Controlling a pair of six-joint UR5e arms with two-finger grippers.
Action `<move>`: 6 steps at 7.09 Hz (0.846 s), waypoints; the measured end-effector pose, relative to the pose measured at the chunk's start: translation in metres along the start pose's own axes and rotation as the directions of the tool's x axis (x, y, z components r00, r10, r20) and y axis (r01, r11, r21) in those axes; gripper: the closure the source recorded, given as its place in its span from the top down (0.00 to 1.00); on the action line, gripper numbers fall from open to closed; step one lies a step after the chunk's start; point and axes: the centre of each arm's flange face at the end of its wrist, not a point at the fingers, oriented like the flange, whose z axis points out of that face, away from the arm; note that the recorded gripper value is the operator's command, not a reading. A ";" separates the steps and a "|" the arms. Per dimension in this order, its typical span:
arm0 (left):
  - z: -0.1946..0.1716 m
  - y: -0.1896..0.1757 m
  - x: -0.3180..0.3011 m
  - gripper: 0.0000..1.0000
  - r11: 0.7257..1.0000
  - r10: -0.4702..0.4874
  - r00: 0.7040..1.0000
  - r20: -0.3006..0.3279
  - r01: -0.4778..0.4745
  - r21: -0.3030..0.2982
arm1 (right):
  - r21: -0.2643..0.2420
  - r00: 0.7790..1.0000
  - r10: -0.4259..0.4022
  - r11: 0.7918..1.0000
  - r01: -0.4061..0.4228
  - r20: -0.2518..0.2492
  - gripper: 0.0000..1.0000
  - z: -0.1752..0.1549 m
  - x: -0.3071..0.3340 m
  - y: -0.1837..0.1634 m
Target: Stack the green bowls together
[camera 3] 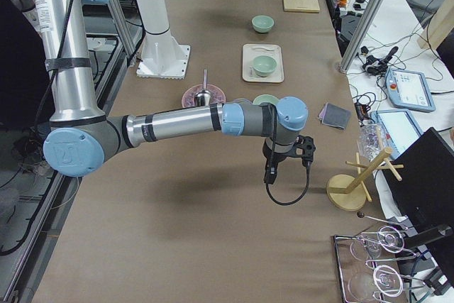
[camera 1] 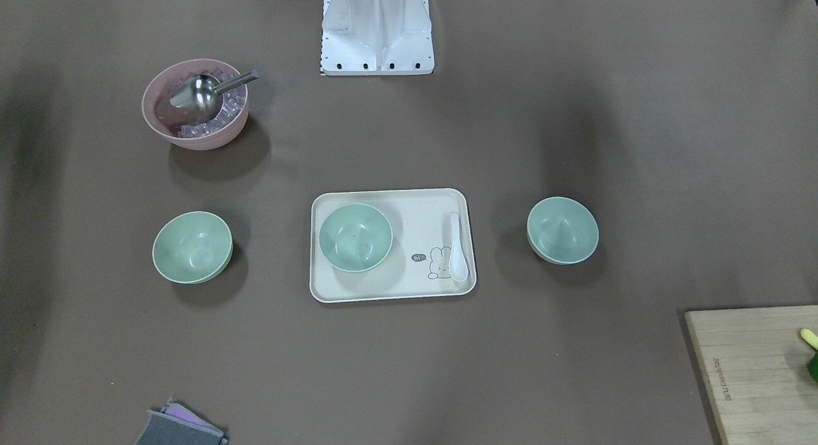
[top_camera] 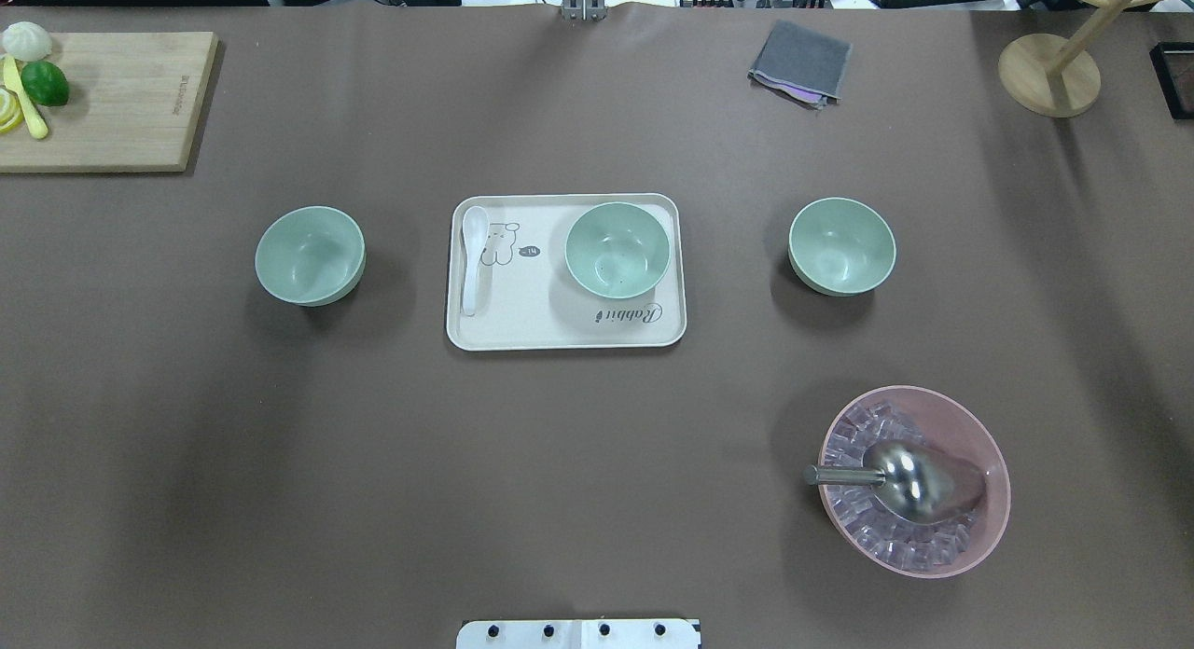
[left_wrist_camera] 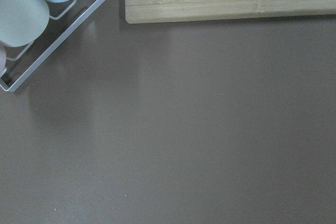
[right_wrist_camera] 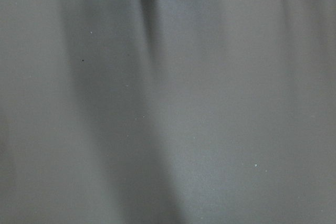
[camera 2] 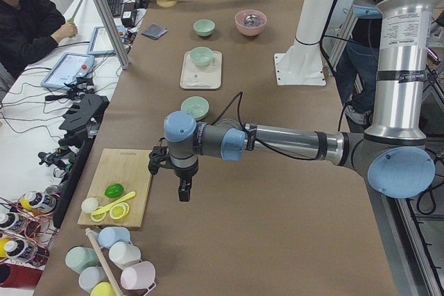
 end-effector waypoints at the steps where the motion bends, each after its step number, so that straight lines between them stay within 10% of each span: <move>1: -0.001 -0.001 0.001 0.98 1.000 0.002 1.000 0.000 -0.002 0.002 | 0.000 1.000 0.000 1.000 0.000 0.000 1.00 0.000 0.000 0.000; 6: -0.008 -0.006 0.011 0.98 0.999 0.037 0.999 -0.029 -0.036 0.040 | 0.005 1.000 -0.004 1.000 0.004 0.002 1.00 -0.002 -0.003 0.000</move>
